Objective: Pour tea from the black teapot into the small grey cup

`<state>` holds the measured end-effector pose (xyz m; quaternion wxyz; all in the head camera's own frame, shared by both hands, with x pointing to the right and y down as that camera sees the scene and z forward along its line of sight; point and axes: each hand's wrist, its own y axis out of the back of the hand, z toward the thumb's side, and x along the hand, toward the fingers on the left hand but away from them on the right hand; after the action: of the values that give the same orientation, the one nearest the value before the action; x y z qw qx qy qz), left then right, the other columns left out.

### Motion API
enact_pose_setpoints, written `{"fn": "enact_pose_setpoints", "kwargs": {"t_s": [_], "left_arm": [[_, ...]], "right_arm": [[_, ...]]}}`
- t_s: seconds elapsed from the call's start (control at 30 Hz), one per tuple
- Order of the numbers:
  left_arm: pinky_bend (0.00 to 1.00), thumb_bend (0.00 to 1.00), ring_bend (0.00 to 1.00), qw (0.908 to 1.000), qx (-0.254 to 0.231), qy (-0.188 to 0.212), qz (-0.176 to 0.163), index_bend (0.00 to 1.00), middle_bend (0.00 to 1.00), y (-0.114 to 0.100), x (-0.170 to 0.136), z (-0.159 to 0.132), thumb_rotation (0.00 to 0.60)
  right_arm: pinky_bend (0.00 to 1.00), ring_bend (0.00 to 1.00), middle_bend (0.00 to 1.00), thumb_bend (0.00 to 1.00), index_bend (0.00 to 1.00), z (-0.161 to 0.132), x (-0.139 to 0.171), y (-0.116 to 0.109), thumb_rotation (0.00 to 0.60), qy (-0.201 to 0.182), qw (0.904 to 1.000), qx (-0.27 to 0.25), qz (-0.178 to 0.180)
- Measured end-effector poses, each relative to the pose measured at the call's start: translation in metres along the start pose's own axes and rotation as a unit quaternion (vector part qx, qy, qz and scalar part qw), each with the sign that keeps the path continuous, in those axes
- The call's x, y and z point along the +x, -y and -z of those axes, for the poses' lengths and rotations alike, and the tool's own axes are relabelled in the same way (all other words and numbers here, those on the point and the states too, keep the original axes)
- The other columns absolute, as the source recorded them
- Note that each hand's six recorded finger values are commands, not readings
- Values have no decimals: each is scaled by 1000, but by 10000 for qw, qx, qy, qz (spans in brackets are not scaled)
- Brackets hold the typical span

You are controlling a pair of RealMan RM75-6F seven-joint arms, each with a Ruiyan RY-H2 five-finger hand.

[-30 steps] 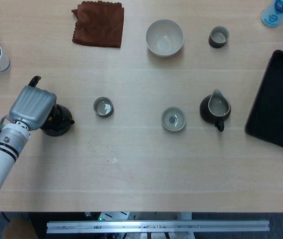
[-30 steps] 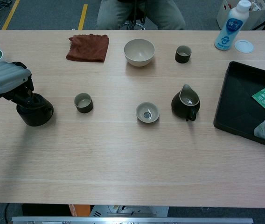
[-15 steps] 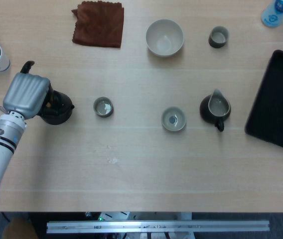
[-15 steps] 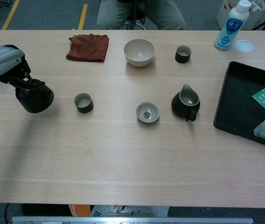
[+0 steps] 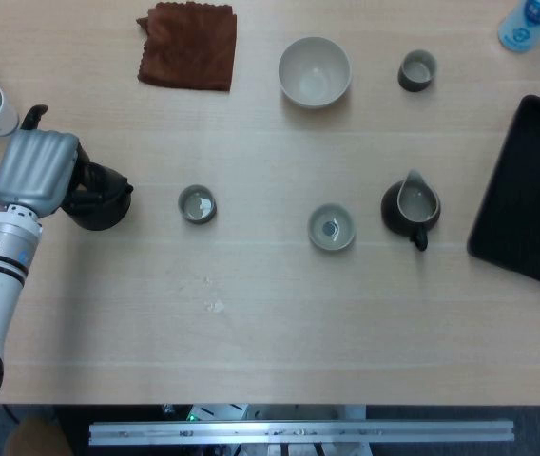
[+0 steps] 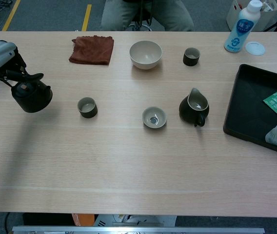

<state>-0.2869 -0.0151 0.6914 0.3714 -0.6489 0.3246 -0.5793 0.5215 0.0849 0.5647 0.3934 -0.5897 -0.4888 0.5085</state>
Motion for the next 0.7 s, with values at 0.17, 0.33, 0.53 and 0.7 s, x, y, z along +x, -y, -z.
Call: {"fn": "enact_pose_setpoints", "kwargs": {"t_s": [0.17, 0.33, 0.53, 0.7], "left_arm": [[96, 206, 798, 9999, -64, -101, -28, 951, 1000, -1, 1, 4, 344], [96, 206, 805, 9997, -114, -195, -128, 964, 1000, -2, 2, 7, 382], [96, 207, 805, 9994, -203, -228, -136, 961, 1000, -2, 2, 9, 87], [96, 208, 804, 9993, -266, -240, -110, 957, 1000, -1, 2, 11, 0]], "right_arm": [[229, 210, 363, 0, 429, -1, 0, -1, 600, -6, 10000, 8, 13], [229, 209, 362, 0, 428, -1, 2, -2, 600, 9, 10000, 17, 25], [229, 210, 362, 0, 428, -1, 2, -2, 600, 14, 10000, 25, 27], [229, 210, 363, 0, 429, -1, 1, -2, 600, 10, 10000, 28, 23]]}}
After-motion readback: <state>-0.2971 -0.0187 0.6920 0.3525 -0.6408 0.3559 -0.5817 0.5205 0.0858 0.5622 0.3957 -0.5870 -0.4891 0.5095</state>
